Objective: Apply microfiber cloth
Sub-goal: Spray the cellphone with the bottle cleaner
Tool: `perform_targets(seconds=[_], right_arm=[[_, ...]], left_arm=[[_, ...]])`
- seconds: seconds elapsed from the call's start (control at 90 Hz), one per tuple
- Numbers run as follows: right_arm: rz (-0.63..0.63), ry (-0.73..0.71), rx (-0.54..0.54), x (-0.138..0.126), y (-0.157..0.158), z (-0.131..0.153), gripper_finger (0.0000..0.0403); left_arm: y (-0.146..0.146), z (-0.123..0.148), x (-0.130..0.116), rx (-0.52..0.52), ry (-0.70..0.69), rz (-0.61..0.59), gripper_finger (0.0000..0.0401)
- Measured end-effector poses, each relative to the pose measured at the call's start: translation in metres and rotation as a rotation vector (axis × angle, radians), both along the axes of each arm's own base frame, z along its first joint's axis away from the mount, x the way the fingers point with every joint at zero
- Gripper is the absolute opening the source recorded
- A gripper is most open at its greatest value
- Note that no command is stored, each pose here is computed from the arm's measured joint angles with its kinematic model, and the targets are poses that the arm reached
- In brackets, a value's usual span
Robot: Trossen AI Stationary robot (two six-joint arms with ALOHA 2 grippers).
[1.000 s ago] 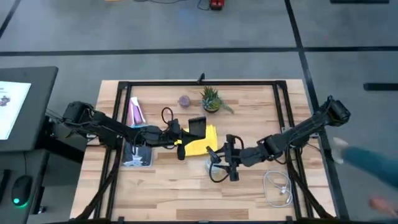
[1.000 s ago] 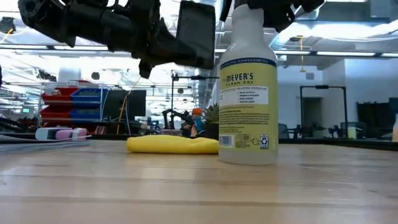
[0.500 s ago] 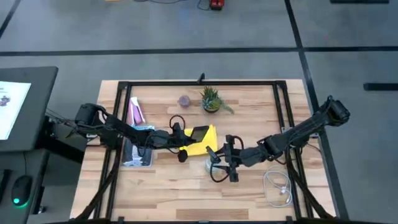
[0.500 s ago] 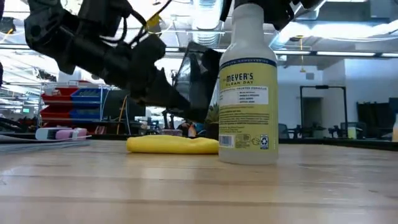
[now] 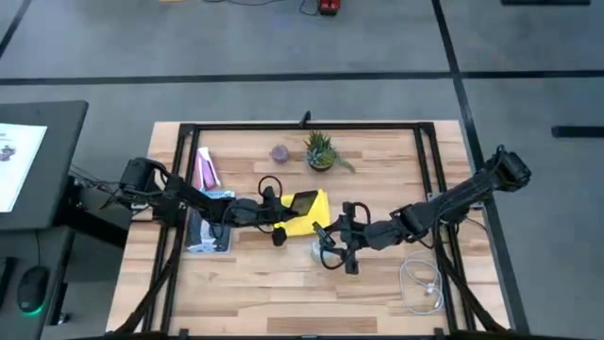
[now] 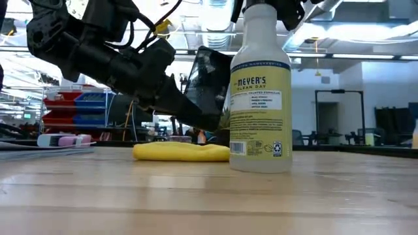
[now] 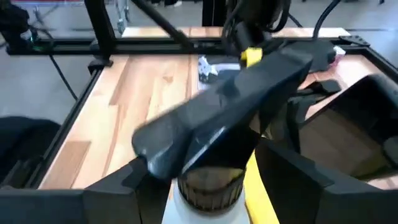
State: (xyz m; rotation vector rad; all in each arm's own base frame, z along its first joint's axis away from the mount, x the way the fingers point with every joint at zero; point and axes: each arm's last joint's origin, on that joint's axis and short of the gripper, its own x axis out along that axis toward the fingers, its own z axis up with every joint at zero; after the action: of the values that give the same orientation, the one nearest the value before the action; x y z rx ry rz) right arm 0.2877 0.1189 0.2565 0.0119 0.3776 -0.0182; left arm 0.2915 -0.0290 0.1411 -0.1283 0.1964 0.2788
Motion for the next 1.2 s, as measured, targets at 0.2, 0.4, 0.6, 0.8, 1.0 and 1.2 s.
perform_targets(seconds=[0.2, 0.4, 0.6, 0.8, 1.0, 1.2], right_arm=[[0.000, 0.002, -0.014, 0.000, 0.000, 0.000, 0.0117], [-0.007, 0.040, -0.056, -0.014, 0.001, 0.007, 0.0116], [-0.126, 0.119, -0.098, -0.051, -0.008, 0.035, 0.0116], [-0.239, 0.146, -0.131, -0.089, -0.025, 0.050, 0.0116], [-0.282, 0.169, -0.183, -0.098, -0.027, 0.049, 0.0116], [-0.304, 0.224, -0.190, -0.095, -0.026, 0.040, 0.0138]], left_arm=[[0.002, -0.002, 0.000, -0.017, 0.017, 0.012, 0.0009], [0.002, -0.004, -0.001, -0.046, 0.030, 0.021, 0.0009], [0.003, -0.006, -0.001, -0.075, 0.045, 0.030, 0.0009], [0.007, -0.012, -0.002, -0.211, 0.084, 0.000, 0.0009], [0.017, -0.013, -0.002, -0.208, 0.090, 0.031, 0.0009], [0.019, -0.013, -0.002, -0.178, 0.099, 0.030, 0.0009]])
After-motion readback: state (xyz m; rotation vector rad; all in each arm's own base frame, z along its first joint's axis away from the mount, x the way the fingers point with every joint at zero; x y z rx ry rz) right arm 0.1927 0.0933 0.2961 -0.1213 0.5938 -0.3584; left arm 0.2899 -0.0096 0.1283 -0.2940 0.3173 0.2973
